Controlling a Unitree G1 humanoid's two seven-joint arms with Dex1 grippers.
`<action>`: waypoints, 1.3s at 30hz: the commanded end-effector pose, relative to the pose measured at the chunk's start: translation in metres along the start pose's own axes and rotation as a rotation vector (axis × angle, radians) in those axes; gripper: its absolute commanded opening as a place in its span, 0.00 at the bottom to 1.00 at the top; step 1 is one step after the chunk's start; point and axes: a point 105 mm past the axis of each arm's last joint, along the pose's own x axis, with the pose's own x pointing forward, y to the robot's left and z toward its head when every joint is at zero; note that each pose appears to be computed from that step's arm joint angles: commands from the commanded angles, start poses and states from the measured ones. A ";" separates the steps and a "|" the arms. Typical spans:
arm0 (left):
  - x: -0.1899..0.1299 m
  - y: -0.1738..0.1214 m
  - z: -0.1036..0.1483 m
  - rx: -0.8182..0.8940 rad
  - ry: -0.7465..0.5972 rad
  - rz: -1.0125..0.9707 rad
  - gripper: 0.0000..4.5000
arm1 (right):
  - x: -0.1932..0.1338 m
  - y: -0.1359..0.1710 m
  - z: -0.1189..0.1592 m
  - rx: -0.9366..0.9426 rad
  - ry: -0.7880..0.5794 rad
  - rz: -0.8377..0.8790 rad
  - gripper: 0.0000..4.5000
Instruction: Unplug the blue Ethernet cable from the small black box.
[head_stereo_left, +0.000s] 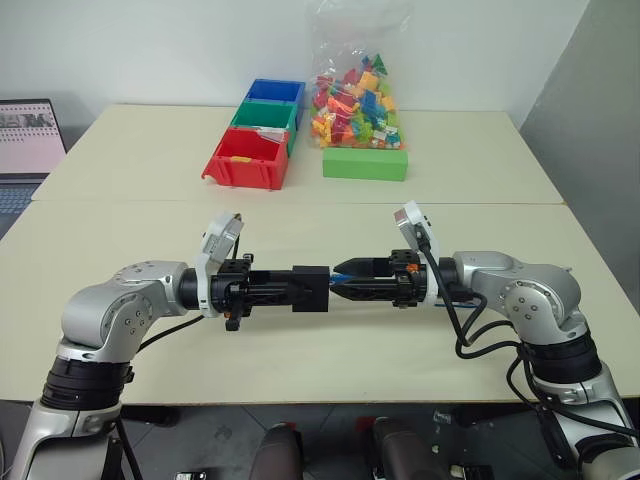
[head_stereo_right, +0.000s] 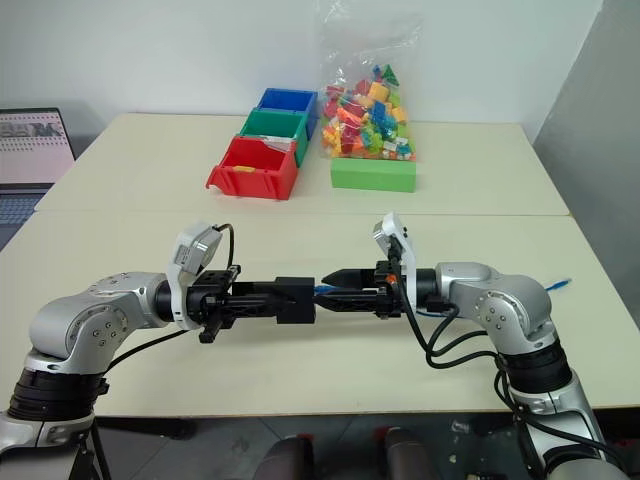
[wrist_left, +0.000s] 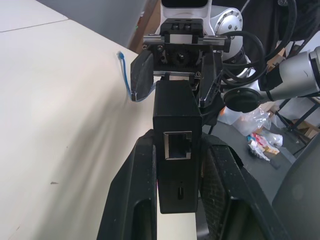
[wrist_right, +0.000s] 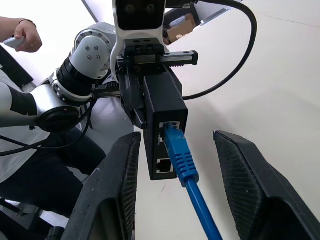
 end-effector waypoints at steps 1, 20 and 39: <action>0.000 -0.004 0.007 0.047 -0.004 -0.010 0.17 | -0.001 0.004 0.007 -0.054 0.000 0.015 0.45; -0.001 -0.012 -0.001 0.042 0.049 -0.052 0.17 | -0.006 0.007 0.008 0.002 0.027 0.081 0.01; -0.015 0.001 0.000 0.016 -0.002 0.060 0.17 | -0.020 0.008 0.004 0.042 0.043 0.063 0.01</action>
